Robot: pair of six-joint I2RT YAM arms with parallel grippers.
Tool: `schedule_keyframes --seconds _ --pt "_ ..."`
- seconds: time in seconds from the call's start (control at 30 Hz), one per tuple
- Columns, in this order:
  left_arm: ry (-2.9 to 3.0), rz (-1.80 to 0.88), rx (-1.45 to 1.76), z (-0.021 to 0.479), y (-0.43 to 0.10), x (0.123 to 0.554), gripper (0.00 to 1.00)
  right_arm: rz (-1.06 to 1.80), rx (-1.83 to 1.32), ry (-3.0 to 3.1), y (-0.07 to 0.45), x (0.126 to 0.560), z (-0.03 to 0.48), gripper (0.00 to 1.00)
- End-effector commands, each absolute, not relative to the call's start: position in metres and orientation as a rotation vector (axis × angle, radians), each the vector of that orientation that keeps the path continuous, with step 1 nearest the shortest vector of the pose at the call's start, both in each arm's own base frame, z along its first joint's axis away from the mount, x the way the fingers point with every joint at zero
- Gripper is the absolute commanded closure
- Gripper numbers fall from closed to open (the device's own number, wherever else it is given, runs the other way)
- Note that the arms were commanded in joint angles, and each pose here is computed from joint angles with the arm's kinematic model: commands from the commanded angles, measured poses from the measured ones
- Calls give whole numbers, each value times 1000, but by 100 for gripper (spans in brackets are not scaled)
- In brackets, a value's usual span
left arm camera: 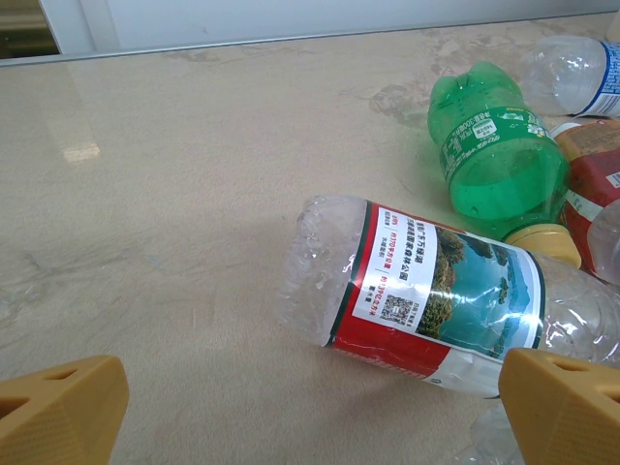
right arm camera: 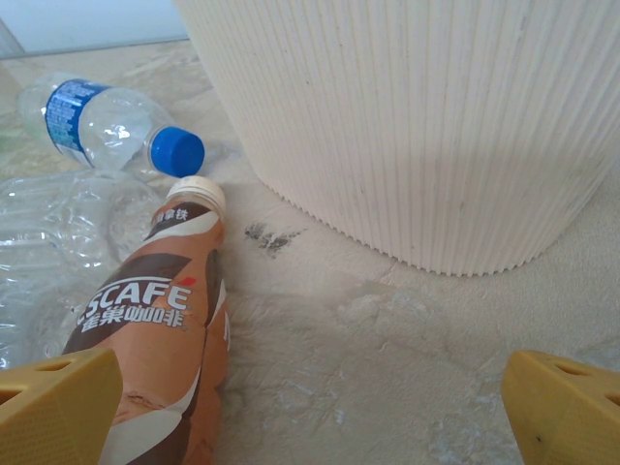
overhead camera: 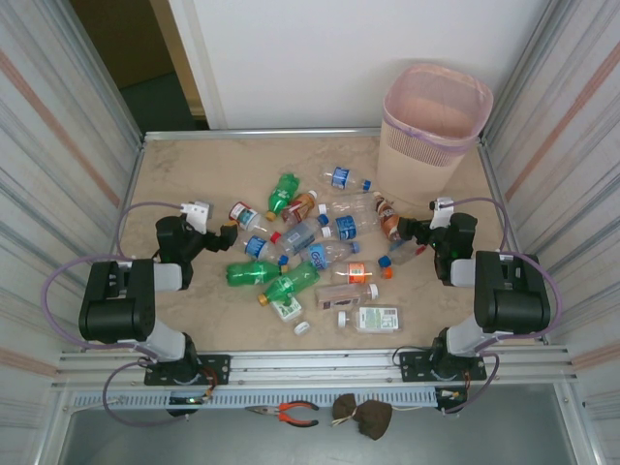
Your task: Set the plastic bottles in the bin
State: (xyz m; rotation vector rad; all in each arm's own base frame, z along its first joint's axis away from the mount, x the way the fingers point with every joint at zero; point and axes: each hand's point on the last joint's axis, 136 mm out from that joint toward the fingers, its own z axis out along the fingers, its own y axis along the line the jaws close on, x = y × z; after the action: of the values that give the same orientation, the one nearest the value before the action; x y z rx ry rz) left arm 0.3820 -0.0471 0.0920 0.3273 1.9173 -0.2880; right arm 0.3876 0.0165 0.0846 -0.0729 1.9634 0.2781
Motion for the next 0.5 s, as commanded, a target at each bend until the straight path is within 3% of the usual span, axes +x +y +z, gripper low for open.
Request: schedule_keyframes --seconds 0.0,0.47 --pt "1889 -280 345 101 -47 383 1 269 -97 1942 18 386 88 1" --pt "1902 -209 323 126 -45 376 1 210 -103 1995 24 383 108 1"
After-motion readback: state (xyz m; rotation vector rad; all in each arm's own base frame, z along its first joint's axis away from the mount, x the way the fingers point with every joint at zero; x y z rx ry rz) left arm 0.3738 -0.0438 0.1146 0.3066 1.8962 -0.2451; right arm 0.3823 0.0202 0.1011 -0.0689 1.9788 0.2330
